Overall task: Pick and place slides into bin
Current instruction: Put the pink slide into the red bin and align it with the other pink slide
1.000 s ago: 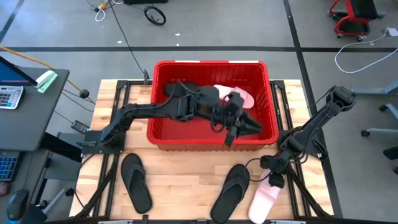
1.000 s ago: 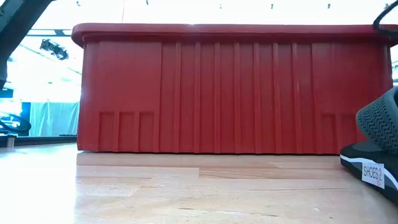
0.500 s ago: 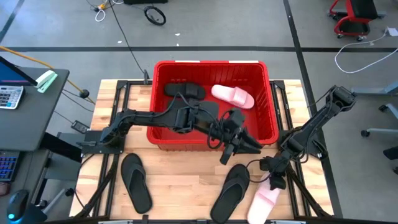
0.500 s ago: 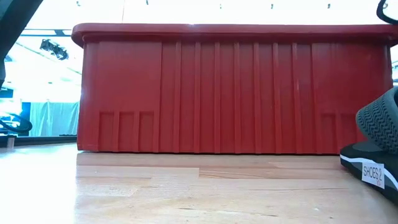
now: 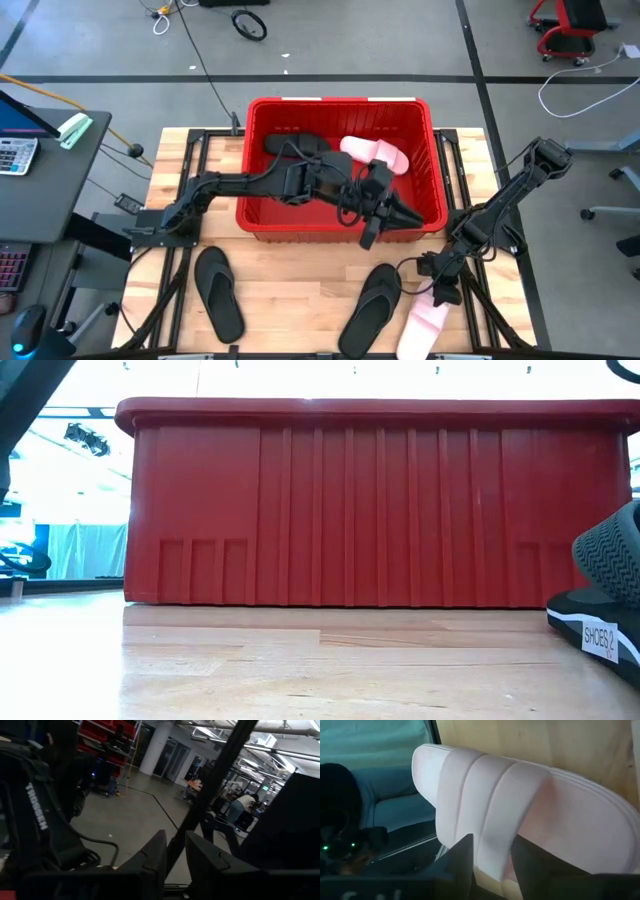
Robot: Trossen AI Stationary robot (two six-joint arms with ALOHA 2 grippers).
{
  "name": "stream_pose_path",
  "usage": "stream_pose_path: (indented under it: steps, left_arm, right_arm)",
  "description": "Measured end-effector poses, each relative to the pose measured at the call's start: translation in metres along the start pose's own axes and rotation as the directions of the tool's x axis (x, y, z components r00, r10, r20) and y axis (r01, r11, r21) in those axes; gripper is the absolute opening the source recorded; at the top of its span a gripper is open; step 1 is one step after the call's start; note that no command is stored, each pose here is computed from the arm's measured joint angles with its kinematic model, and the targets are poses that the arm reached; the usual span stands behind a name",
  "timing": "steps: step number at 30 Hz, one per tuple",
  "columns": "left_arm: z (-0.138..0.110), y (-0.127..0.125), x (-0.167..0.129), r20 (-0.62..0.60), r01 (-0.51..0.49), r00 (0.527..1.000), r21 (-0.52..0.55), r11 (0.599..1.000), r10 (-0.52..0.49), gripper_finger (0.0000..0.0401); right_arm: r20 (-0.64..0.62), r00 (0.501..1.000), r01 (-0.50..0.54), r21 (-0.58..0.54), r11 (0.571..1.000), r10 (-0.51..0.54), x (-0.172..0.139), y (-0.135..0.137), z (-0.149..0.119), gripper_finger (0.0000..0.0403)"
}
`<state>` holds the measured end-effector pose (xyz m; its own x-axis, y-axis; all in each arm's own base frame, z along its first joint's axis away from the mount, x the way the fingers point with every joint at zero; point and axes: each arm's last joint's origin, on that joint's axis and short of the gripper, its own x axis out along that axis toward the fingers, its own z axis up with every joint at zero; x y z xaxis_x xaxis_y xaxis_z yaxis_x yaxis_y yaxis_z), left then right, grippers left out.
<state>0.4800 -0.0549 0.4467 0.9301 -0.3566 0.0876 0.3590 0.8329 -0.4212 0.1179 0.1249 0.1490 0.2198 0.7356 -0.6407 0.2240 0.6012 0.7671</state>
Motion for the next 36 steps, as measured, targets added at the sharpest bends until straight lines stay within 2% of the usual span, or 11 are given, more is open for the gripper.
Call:
stream_pose_path:
  steps: [5,9,11,16,20,25,32,36]
  left_arm:
    - [0.003,0.006,-0.002,0.006,-0.013,1.000,-0.005,1.000,0.013,0.0070]
    - [0.005,0.010,-0.003,0.010,-0.020,1.000,-0.065,0.998,0.021,0.0066]
    - [0.006,0.011,-0.003,0.012,-0.023,1.000,-0.099,0.995,0.025,0.0066]
    - [0.006,0.012,-0.004,0.013,-0.024,1.000,-0.181,0.983,0.027,0.0067]
    - [0.006,0.012,-0.004,0.013,-0.024,1.000,-0.187,0.982,0.027,0.0061]
    - [0.006,0.011,-0.003,0.012,-0.023,1.000,-0.187,0.982,0.025,0.0052]
    - [0.005,0.009,-0.003,0.010,-0.018,1.000,-0.245,0.969,0.021,0.0042]
    - [0.002,0.003,-0.001,0.006,-0.004,1.000,-0.290,0.957,0.006,0.0036]
  right_arm:
    - [0.004,1.000,0.001,-0.035,0.999,0.000,0.000,0.000,0.000,0.0082]
    - [0.015,1.000,0.004,0.003,1.000,-0.004,0.000,0.000,0.000,0.0025]
    - [0.016,1.000,0.003,0.015,1.000,-0.003,0.000,0.000,0.001,0.0010]
    - [0.036,0.997,-0.062,-0.034,0.997,0.064,-0.003,0.017,0.004,0.0010]
    - [0.074,0.986,-0.139,-0.110,0.984,0.147,-0.010,0.040,0.009,0.0006]
    - [0.143,0.963,-0.183,-0.264,0.947,0.226,-0.023,0.072,0.016,0.0004]
    - [0.234,0.946,-0.121,-0.388,0.914,0.225,-0.049,0.101,0.032,0.0002]
    - [0.319,0.897,-0.126,-0.480,0.868,0.306,-0.076,0.123,0.043,0.0001]
